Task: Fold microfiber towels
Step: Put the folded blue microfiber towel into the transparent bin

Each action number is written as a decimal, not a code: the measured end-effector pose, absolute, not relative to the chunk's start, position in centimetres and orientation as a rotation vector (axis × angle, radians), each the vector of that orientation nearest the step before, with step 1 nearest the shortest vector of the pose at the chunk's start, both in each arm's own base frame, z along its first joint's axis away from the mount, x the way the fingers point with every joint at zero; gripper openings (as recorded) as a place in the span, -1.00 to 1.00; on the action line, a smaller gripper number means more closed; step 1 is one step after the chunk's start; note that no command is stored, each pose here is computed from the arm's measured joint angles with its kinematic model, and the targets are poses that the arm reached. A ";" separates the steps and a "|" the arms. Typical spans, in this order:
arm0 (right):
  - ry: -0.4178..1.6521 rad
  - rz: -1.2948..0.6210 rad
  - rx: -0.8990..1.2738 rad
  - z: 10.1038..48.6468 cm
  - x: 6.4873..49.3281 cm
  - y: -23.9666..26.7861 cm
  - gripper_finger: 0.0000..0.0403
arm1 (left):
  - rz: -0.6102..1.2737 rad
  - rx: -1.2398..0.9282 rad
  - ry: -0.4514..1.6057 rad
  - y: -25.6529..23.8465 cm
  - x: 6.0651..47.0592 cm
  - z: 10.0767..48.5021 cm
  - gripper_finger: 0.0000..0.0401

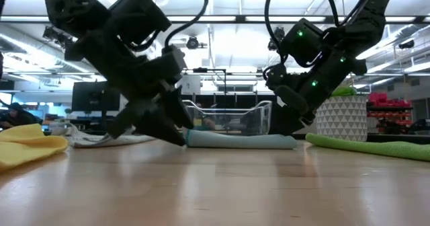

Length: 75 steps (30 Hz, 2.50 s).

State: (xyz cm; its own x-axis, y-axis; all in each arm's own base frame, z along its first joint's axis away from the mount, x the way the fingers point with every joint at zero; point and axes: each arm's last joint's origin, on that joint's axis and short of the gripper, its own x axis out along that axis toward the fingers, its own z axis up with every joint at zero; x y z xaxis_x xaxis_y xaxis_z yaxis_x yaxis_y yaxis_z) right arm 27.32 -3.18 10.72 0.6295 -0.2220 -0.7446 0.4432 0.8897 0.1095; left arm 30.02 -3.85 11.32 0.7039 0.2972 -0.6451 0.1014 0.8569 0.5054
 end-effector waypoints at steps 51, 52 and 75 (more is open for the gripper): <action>0.844 -0.310 -0.108 15.2 31.9 4.7 0.49 | 0.190 0.496 0.785 -2.9 34.0 11.5 -0.91; 0.852 -0.312 -0.126 14.9 32.0 4.8 0.49 | 0.194 0.490 0.785 -2.9 34.1 11.6 -0.91; 0.996 -0.392 -0.483 10.6 34.5 4.4 -0.22 | 0.201 0.396 0.786 -2.2 34.6 12.1 -0.91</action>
State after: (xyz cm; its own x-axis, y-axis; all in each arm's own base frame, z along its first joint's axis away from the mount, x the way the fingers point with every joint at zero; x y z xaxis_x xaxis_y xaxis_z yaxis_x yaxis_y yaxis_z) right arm 34.54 4.45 10.60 0.4903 -0.5223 -0.6977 0.0939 0.8275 -0.5535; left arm 34.63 -2.23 12.10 0.6930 0.3197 -0.6462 -0.0291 0.9080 0.4180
